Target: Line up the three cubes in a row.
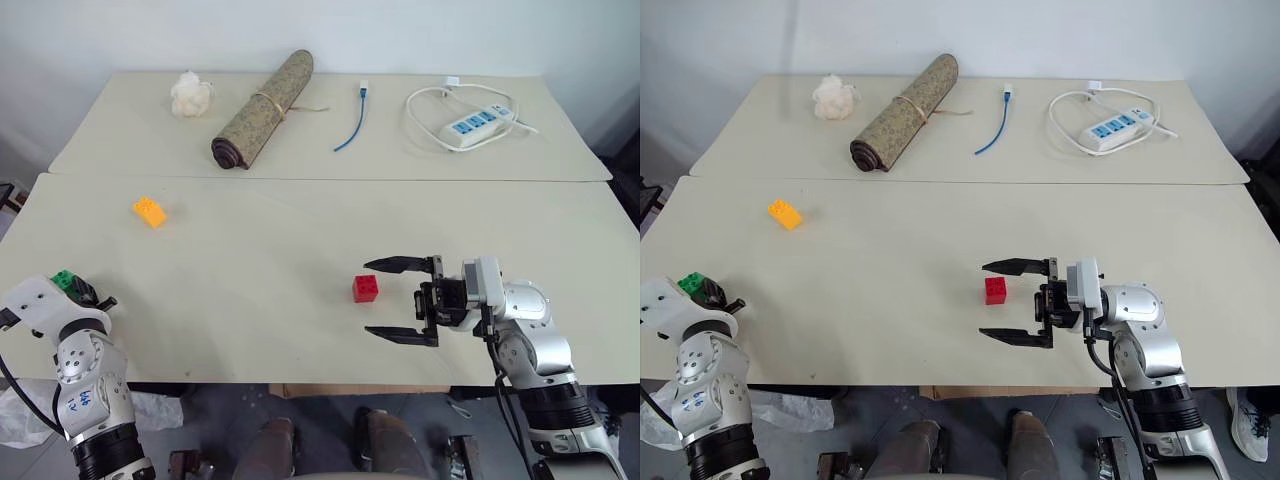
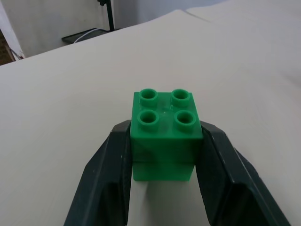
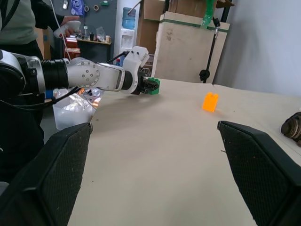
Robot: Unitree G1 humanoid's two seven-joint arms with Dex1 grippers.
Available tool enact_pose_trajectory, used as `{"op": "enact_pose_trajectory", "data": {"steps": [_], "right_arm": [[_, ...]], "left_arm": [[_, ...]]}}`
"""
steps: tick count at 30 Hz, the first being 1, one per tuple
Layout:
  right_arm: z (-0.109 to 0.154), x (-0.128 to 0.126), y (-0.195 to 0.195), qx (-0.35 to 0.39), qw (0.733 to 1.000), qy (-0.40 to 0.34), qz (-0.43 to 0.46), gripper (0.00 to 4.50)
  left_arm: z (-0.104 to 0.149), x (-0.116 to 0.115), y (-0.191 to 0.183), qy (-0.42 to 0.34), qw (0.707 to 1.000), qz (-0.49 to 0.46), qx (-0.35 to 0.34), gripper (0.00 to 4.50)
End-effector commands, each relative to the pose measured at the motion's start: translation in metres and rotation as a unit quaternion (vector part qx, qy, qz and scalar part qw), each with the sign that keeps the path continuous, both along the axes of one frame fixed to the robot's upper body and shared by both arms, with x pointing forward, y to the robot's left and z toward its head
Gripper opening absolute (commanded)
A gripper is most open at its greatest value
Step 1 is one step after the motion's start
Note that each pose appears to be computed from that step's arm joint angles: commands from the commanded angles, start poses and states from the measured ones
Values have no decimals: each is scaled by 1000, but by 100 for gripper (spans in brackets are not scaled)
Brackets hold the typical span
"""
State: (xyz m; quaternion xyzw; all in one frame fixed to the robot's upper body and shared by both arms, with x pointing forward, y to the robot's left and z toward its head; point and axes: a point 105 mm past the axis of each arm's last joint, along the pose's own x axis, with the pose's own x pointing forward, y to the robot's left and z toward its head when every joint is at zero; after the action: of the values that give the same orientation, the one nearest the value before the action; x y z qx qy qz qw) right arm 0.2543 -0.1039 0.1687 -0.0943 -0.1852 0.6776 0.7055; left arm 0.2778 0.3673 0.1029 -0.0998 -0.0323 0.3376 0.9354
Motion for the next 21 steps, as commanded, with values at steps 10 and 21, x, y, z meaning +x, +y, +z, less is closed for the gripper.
{"op": "enact_pose_trajectory", "data": {"steps": [10, 21], "right_arm": [[5, 4, -58, -22, 990, -33, -138, 450], [-12, -16, -87, -48, 972, -21, -229, 450]], "left_arm": [[85, -1, -151, -84, 682, -719, 105, 149], [22, 45, -238, 34, 398, -889, 224, 149]]}}
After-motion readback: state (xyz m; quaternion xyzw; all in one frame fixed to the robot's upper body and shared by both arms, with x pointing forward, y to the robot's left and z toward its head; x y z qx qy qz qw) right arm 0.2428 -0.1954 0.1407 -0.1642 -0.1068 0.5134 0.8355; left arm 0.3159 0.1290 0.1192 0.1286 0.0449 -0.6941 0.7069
